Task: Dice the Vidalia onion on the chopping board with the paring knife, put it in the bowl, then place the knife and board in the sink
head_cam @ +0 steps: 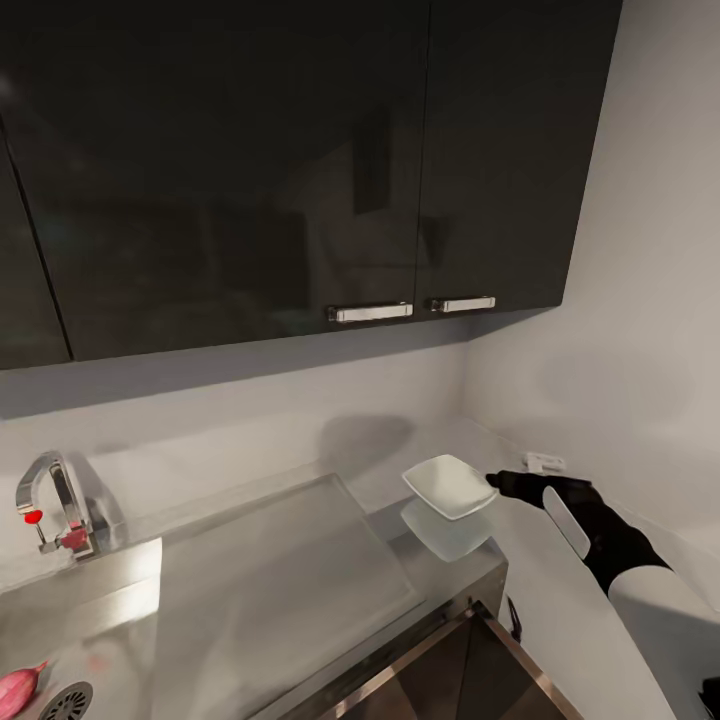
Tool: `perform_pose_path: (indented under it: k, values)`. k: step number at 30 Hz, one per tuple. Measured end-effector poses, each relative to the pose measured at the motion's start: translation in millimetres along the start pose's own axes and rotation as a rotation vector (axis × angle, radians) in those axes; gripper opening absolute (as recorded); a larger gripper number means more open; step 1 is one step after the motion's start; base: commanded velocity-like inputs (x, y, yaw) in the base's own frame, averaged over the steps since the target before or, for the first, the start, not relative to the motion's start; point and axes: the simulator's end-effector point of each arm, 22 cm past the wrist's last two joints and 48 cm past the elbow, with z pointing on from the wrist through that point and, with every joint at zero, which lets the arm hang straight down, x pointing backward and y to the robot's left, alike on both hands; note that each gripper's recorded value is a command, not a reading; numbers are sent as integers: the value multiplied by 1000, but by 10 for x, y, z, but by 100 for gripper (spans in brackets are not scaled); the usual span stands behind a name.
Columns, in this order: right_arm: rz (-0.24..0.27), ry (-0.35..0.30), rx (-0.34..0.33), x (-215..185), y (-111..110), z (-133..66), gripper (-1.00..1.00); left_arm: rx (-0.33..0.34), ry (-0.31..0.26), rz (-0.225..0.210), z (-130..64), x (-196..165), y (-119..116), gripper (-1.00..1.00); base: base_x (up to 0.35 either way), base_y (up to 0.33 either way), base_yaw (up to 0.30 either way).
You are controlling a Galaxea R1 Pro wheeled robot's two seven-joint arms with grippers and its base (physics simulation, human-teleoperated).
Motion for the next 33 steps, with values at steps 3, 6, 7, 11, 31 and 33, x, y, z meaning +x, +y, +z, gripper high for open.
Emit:
perform_pose_path:
  k: [3,6,7,11,31,33]
  values:
    - [24,17,-39,82,62,23,100,0,4,0,-4,19,0,100,0,0,0]
    - [52,13,-62,111,90,42,100,0,8,0,-9,39,2,100,0,0,0]
    - [64,-4,-66,98,84,54,100,-1,12,1,-14,61,3,100,0,0,0]
    - [86,-27,-57,139,12,98,100,-1,17,0,-20,85,4,100,0,0,0]
    - [93,-15,-59,269,-18,203,100,-2,70,1,-87,279,3,100,44,-19,0]
    - [93,-11,-58,286,-20,215,100,-2,73,1,-92,289,4,100,3,-1,0]
